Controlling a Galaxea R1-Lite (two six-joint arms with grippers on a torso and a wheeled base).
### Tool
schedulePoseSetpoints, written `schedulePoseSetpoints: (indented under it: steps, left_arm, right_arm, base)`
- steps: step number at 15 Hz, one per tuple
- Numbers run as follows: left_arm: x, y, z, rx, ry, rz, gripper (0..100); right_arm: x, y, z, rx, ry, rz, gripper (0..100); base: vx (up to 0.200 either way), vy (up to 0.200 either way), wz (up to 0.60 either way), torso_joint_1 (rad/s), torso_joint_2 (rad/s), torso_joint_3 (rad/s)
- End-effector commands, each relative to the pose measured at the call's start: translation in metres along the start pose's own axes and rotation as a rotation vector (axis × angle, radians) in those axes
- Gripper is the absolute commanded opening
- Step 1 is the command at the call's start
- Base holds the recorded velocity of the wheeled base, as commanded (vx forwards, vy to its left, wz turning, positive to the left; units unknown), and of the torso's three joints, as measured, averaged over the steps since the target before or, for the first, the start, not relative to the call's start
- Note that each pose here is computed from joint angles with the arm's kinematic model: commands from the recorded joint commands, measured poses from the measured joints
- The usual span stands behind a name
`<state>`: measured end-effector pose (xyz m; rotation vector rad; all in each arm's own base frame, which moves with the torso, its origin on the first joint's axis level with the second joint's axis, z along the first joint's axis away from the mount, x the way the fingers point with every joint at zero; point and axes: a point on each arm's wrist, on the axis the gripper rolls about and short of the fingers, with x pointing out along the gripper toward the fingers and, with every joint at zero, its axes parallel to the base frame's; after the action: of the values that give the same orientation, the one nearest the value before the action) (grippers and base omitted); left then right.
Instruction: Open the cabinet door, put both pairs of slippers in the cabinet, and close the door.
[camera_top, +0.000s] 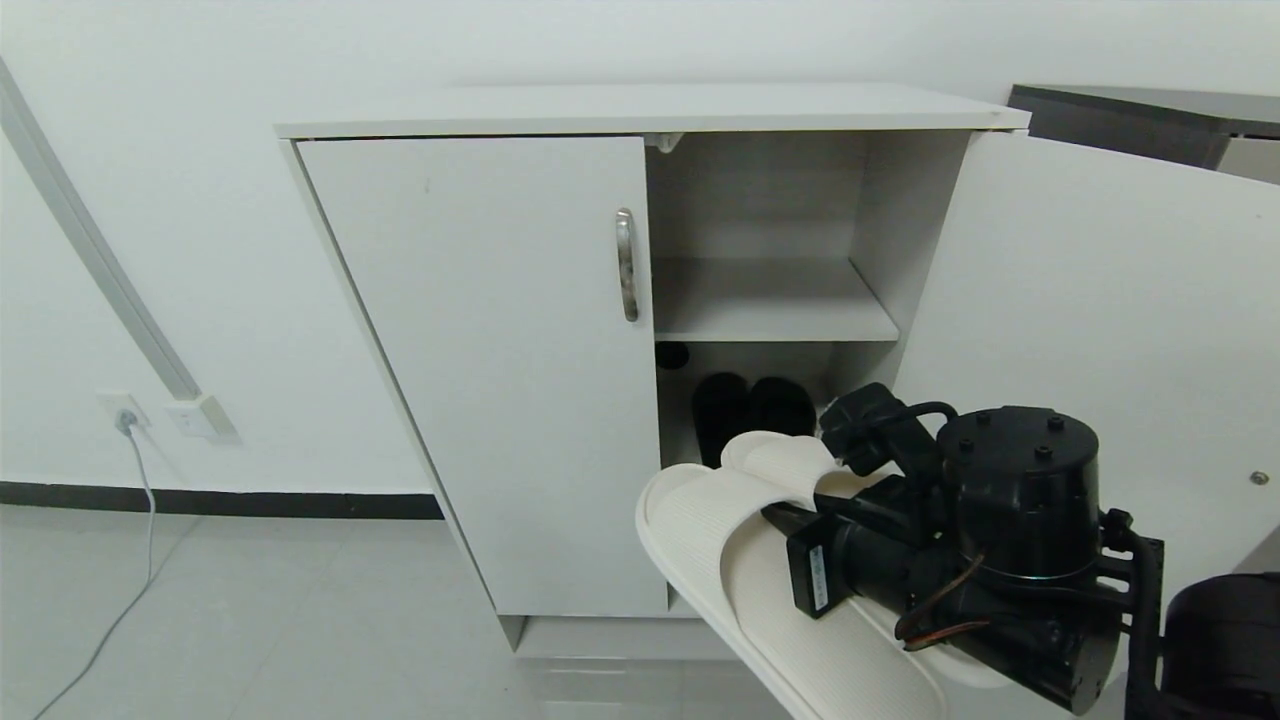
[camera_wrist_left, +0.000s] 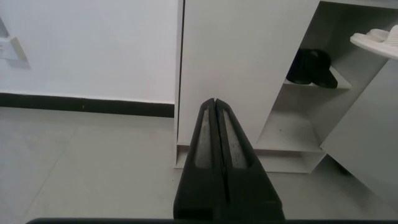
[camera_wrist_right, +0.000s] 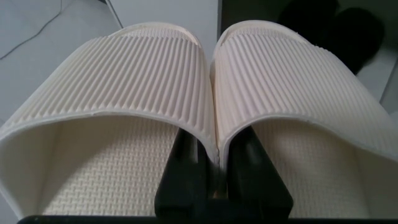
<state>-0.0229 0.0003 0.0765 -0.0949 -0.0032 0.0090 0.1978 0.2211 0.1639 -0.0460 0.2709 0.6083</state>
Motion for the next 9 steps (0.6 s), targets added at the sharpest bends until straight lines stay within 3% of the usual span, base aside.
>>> schedulePoseSetpoints:
  steps: [1,3,5,9]
  left_arm:
    - [0.000,0.000,0.000,-0.002,0.000,0.002,0]
    - [0.000,0.000,0.000,0.000,0.000,0.000,0]
    - [0.000,0.000,0.000,0.000,0.000,0.000,0]
    - [0.000,0.000,0.000,0.000,-0.002,0.000,0]
  right_arm:
    - [0.003,-0.002,0.000,-0.005,-0.007,-0.007,0]
    - [0.008,-0.005,0.002,-0.046,-0.038,-0.061,0]
    - [0.034,0.005,0.017,-0.028,-0.085,-0.344,0]
    - [0.063,0.014,0.049,0.060,-0.082,-0.547,0]
  base:
    - [0.000,0.000,0.00,0.000,0.00,0.000]
    - [0.000,0.000,0.00,0.000,0.00,0.000]
    - [0.000,0.000,0.00,0.000,0.00,0.000]
    - [0.000,0.000,0.00,0.000,0.00,0.000]
